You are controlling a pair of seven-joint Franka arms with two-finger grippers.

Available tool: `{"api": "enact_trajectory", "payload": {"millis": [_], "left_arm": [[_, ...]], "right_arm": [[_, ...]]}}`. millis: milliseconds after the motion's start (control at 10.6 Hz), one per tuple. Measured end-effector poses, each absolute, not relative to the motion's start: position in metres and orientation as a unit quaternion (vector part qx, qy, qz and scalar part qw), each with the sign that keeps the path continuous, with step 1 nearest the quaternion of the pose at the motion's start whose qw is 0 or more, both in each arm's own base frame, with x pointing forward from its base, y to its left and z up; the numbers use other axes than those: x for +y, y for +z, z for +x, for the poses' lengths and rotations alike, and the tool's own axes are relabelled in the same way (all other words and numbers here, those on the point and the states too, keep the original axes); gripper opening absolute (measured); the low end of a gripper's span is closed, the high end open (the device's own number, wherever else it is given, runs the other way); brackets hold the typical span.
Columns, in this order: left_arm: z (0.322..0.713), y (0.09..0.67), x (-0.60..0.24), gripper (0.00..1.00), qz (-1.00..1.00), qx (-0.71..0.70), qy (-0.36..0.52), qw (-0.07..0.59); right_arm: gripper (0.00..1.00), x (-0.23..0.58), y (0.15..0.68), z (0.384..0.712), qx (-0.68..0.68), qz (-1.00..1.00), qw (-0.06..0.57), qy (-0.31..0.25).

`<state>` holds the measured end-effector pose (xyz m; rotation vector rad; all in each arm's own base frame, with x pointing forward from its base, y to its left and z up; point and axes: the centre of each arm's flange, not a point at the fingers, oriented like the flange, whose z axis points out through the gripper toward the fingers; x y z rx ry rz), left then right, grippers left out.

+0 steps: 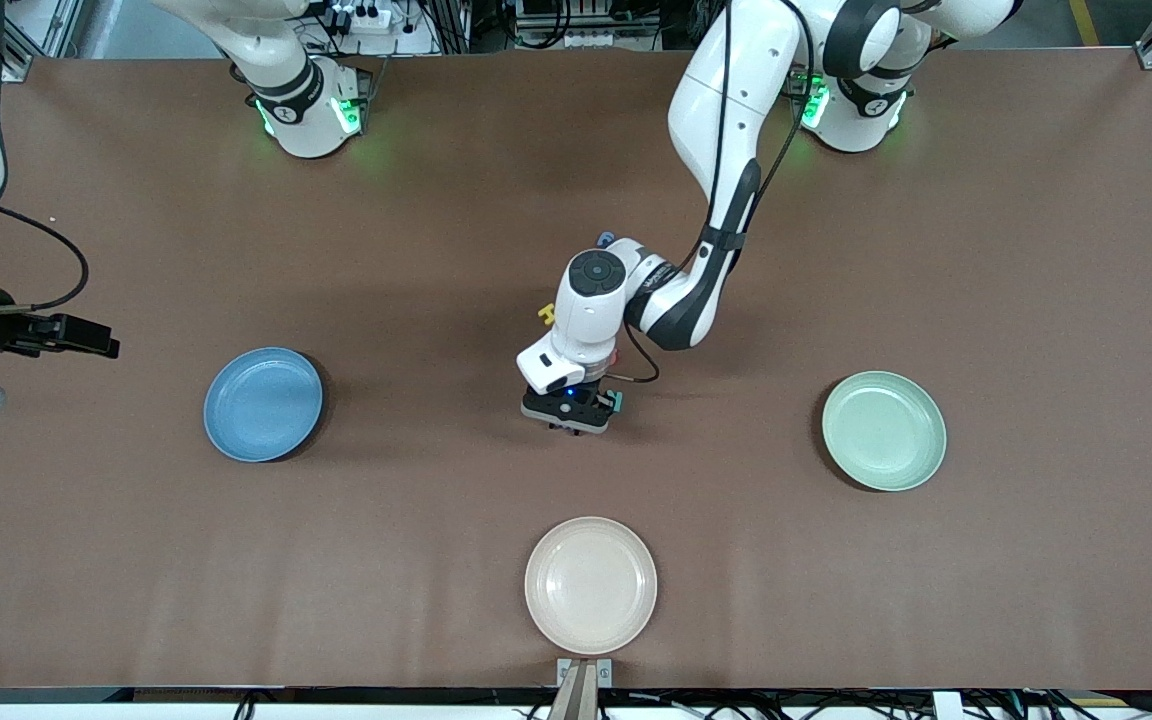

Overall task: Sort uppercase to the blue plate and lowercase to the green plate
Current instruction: 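Place the blue W on the green plate while the right gripper reaches letters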

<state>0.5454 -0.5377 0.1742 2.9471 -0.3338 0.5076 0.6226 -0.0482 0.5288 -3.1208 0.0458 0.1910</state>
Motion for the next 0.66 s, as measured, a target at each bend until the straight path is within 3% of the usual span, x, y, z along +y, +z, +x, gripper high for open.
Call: {"api": "enact_trajectory", "payload": {"millis": [284,662], "left_arm": [[0.558,0.215,-0.536,0.41,0.976,-0.097,0.179,0.076],[0.614,0.326,-0.462,0.41,0.987,-0.029,0.147,0.061]], "right_arm": [[1.0,-0.038,0.524,0.625,0.015,-0.998,0.007,0.065],[1.0,0.008,0.512,0.633,0.032,-0.997,0.002,0.064]]}}
